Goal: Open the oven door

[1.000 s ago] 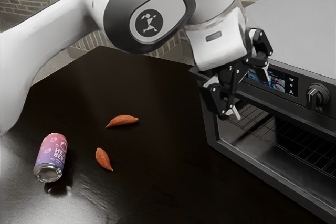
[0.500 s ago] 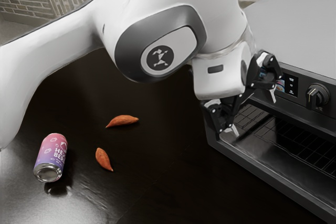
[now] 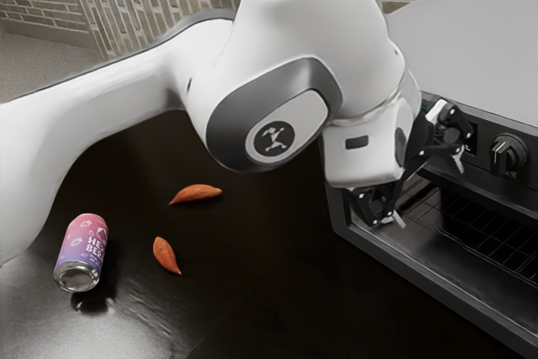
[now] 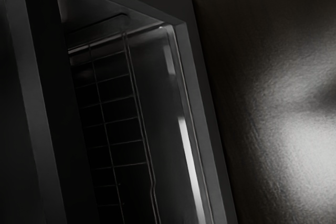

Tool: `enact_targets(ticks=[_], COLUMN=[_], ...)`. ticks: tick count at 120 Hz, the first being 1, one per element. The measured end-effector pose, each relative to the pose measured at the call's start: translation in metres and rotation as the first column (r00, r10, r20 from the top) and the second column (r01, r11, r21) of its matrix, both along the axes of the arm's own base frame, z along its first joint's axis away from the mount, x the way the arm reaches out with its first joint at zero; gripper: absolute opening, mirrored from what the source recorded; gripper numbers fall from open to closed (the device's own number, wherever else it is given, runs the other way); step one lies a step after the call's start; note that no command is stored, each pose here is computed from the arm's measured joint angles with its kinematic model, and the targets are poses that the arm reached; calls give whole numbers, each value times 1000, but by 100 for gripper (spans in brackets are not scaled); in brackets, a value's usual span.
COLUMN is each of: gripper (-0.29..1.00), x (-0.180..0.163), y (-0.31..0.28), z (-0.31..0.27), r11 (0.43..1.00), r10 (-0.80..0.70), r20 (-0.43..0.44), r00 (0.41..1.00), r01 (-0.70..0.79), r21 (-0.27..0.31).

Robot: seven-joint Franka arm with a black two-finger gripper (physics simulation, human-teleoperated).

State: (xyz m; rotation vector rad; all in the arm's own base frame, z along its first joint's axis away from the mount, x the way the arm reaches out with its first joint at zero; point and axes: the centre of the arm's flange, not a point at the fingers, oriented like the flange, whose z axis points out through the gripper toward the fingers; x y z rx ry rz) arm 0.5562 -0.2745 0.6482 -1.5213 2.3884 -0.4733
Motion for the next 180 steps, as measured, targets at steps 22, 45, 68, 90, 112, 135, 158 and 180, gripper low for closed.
enact_targets(ticks=[22,45,68,90,112,135,158,180], gripper=[70,68,53,47,24,34,56,65], x=[1,1,-2,-10,-74,-308,-247,-72], y=[-2,-4,-4,-4,-3,-39,96,310], z=[-9,-12,-11,-15,-28,22,237,172], r11=[1000,1000,1000,999,997,977,906,394], r10=[-13,-24,-30,-35,-39,-201,411,866], r20=[1,12,24,33,68,316,283,-227], r00=[1000,1000,999,999,997,927,866,445], r01=[13,24,30,35,34,167,-354,-888], r21=[4,2,3,15,73,133,-232,-237])
